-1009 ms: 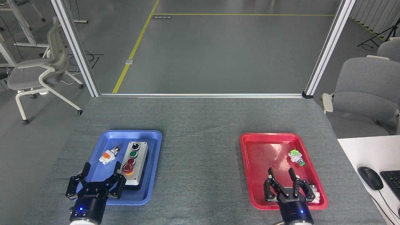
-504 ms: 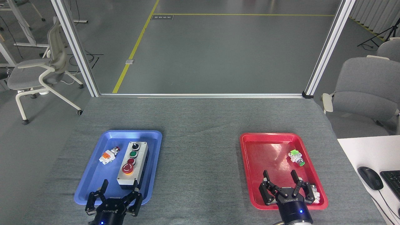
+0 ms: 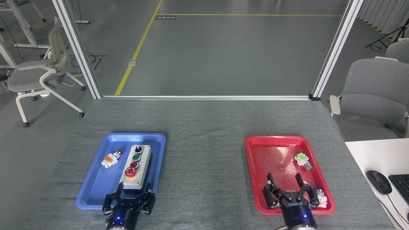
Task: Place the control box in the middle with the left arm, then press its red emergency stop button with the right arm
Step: 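Close the left gripper around the near end of the control box, then lift the control box with the left gripper and carry it between trays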
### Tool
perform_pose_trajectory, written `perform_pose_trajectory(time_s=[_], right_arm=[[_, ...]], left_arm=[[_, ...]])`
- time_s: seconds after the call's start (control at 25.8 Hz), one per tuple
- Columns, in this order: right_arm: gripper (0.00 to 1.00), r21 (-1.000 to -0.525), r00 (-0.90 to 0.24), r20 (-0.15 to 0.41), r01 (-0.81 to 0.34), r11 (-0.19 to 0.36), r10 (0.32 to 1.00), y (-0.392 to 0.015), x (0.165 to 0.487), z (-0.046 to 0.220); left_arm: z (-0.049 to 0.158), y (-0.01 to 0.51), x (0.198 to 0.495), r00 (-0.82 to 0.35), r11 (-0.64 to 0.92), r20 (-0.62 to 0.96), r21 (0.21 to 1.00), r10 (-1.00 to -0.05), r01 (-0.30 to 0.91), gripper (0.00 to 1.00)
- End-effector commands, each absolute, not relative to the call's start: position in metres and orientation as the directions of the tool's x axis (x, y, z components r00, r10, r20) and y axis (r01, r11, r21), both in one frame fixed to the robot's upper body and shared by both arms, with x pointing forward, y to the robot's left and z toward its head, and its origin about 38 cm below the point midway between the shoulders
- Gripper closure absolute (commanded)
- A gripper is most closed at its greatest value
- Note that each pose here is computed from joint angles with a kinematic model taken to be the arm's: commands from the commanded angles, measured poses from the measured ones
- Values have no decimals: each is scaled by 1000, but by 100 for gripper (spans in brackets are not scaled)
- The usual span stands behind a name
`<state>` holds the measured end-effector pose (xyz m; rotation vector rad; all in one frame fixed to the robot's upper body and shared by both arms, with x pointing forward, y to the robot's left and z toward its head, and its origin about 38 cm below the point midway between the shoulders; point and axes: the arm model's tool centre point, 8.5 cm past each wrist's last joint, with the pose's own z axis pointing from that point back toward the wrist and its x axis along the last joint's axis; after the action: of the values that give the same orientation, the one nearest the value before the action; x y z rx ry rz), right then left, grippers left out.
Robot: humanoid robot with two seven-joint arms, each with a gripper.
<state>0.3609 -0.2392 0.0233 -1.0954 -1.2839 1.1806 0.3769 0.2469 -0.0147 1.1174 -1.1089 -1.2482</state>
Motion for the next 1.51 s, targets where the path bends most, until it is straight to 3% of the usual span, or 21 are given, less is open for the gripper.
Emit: perform_pose_trajectory(time_s=[0.0,0.47,0.74,1.2,1.32,1.4,1.47], right_arm=[[3,-994,-54,104,-17,104,993,-238,362,23],[3,-995,-50,96,-5,96,994,-240,363,27],[3,-989,-41,115,93,118,993,-238,361,34],[3,-993,-11,95,64,95,995,-243,362,28],[3,-995,-18,96,-4,96,995,-240,361,23],[3,-995,-19,94,-21,94,995,-240,362,24],[3,-996,-21,94,-10,93,995,-240,363,28]], left_arm=[[-19,251,384,23,3,0,990,-1000,138,1],[-12,272,390,92,-44,-55,991,-994,123,1],[-25,277,409,107,-35,-55,983,-993,183,1],[-26,269,432,96,-18,-39,978,-995,210,1],[-24,267,436,90,-17,-36,979,-995,205,2],[-21,267,438,88,-19,-37,980,-995,199,8],[-22,265,438,72,-16,-31,979,-997,205,35]])
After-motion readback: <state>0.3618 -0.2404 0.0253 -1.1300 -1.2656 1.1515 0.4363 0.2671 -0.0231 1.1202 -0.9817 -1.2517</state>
